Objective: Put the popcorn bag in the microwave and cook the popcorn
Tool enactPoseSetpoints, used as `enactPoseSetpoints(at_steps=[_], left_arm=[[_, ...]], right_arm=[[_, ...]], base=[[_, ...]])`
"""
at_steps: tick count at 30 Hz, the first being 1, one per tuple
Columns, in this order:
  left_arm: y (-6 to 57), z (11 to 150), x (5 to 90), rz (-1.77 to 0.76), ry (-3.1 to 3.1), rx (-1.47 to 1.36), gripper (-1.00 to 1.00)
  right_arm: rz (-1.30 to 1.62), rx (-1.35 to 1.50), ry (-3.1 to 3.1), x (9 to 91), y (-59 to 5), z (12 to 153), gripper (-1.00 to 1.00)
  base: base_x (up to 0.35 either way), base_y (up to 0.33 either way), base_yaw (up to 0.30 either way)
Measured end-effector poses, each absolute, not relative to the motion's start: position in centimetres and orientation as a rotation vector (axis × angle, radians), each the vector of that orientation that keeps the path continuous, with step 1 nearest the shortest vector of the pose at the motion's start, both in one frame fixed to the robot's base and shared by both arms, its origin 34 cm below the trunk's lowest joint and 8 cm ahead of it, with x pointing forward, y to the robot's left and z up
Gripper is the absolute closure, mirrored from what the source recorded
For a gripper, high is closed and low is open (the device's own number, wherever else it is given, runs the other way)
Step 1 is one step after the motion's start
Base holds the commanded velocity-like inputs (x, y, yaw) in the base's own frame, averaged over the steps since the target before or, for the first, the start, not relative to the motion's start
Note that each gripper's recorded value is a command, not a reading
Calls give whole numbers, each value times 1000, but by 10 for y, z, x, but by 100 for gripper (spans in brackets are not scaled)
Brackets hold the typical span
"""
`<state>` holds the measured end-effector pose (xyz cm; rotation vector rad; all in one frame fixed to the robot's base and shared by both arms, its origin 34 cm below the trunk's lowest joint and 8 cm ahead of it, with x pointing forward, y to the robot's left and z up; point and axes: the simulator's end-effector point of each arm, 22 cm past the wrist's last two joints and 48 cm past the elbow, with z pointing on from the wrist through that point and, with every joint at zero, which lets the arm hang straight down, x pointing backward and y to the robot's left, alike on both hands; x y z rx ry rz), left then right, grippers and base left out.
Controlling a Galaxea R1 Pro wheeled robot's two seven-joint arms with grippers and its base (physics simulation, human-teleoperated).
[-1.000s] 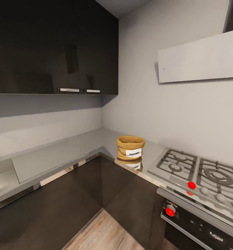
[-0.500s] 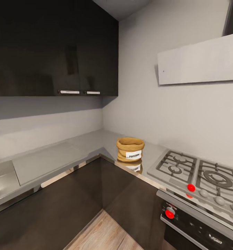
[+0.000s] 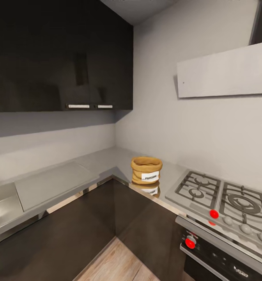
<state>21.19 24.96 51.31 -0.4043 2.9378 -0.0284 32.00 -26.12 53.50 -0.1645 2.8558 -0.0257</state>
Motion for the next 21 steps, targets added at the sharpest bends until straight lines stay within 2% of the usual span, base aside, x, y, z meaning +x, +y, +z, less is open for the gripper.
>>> enactPoseSetpoints(at_steps=[21], left_arm=[[249,534,210,-29,2938,-405,-100]], right_arm=[[-30,-164,2853,319,-264,556,-100]], base=[[0,0,0]])
